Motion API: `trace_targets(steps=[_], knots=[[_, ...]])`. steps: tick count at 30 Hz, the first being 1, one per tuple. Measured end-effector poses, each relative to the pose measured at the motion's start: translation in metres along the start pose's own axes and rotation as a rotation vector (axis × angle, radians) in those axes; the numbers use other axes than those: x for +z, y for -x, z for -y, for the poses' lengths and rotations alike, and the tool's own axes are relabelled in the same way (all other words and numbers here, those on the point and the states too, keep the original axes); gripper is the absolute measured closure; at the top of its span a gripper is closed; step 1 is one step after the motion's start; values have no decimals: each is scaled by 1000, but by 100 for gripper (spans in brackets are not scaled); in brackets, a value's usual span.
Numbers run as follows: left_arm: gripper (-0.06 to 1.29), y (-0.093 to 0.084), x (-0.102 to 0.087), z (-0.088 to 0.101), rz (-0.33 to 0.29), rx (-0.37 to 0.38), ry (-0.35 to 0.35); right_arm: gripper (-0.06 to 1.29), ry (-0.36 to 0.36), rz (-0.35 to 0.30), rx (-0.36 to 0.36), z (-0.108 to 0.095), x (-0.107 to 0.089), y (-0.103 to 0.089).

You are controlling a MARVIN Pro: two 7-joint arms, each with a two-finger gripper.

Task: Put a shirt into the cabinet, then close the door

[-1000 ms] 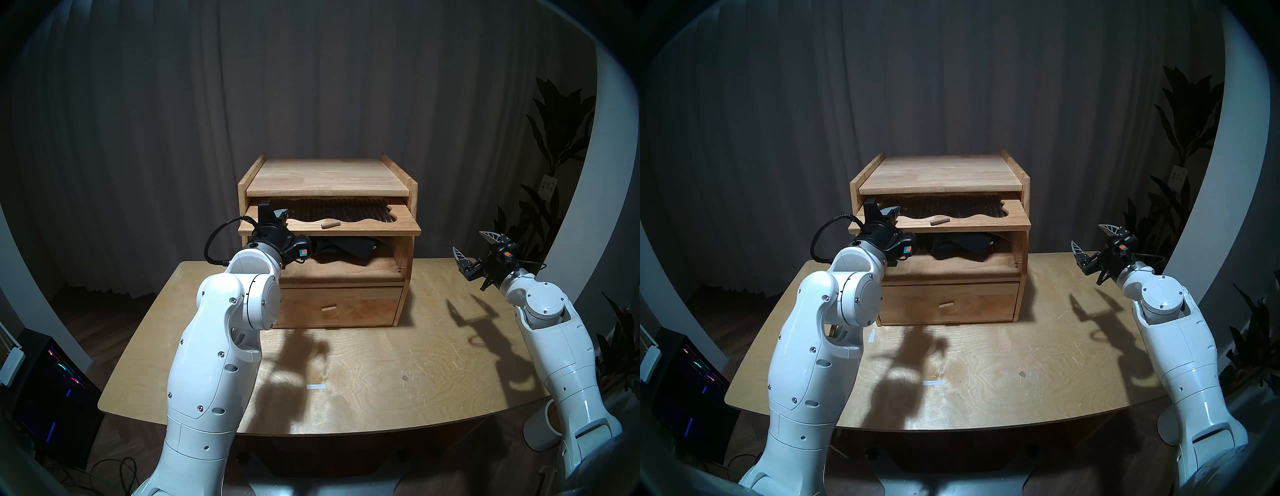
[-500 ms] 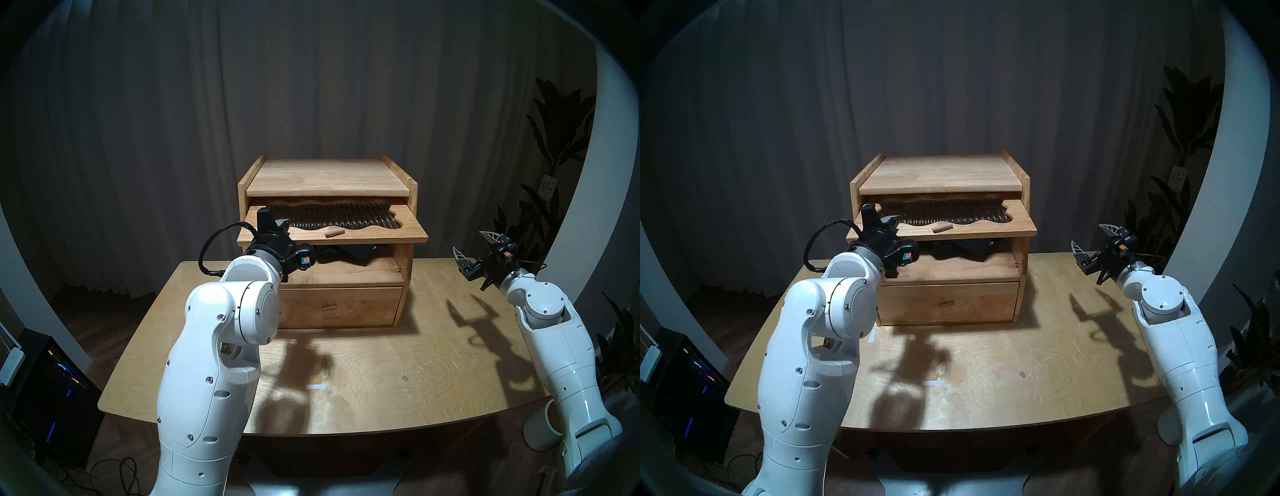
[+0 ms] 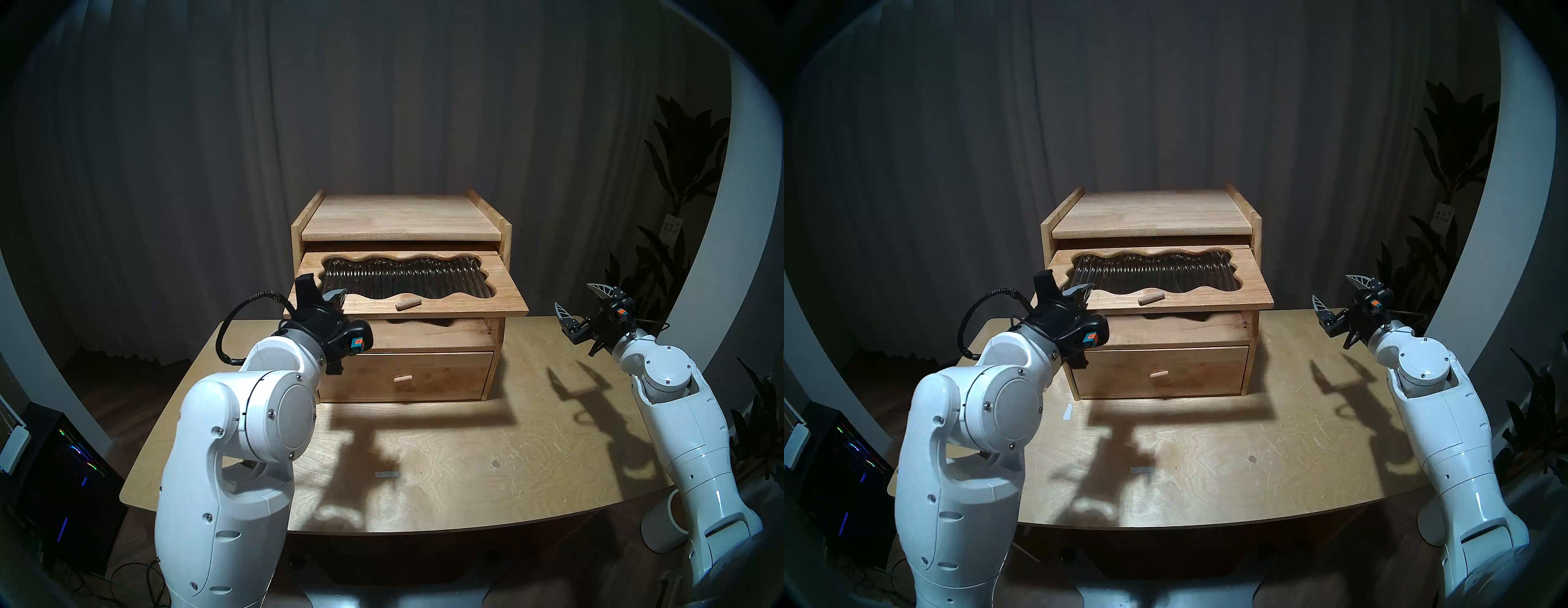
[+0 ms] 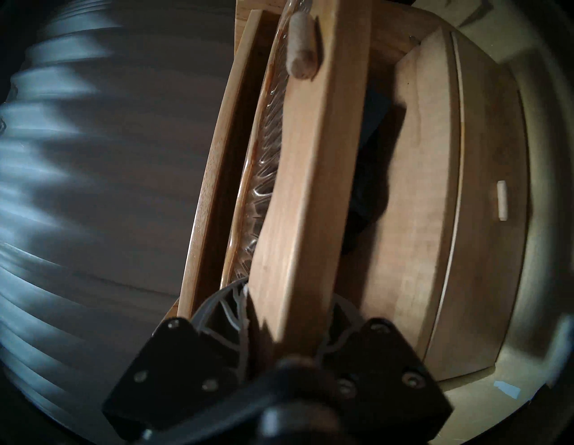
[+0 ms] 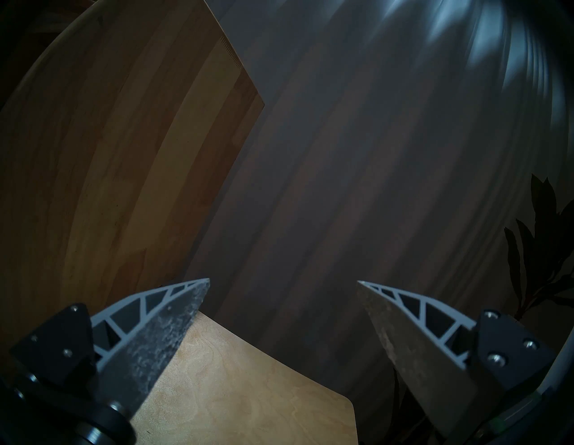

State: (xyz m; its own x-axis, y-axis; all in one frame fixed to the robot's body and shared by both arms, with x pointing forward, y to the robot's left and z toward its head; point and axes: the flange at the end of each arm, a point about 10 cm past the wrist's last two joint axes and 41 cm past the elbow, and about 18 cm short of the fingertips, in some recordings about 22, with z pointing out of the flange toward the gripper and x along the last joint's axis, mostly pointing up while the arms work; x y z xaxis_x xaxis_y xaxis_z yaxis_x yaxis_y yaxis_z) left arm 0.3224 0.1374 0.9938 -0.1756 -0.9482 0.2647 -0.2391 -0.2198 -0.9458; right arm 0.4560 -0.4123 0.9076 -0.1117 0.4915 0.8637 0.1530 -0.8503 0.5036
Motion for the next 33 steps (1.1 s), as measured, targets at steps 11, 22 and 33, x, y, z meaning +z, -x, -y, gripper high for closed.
trace_targets(steps=[11, 22, 33], knots=[[17, -12, -15, -21, -112, -188, 181, -2, -1, 3, 2, 0, 0, 1], [-2, 6, -13, 19, -124, -384, 67, -2, -2, 9, 6, 1, 0, 4], [-2, 59, -22, 71, 2, -563, -152, -2, -3, 16, 9, 2, -1, 7]])
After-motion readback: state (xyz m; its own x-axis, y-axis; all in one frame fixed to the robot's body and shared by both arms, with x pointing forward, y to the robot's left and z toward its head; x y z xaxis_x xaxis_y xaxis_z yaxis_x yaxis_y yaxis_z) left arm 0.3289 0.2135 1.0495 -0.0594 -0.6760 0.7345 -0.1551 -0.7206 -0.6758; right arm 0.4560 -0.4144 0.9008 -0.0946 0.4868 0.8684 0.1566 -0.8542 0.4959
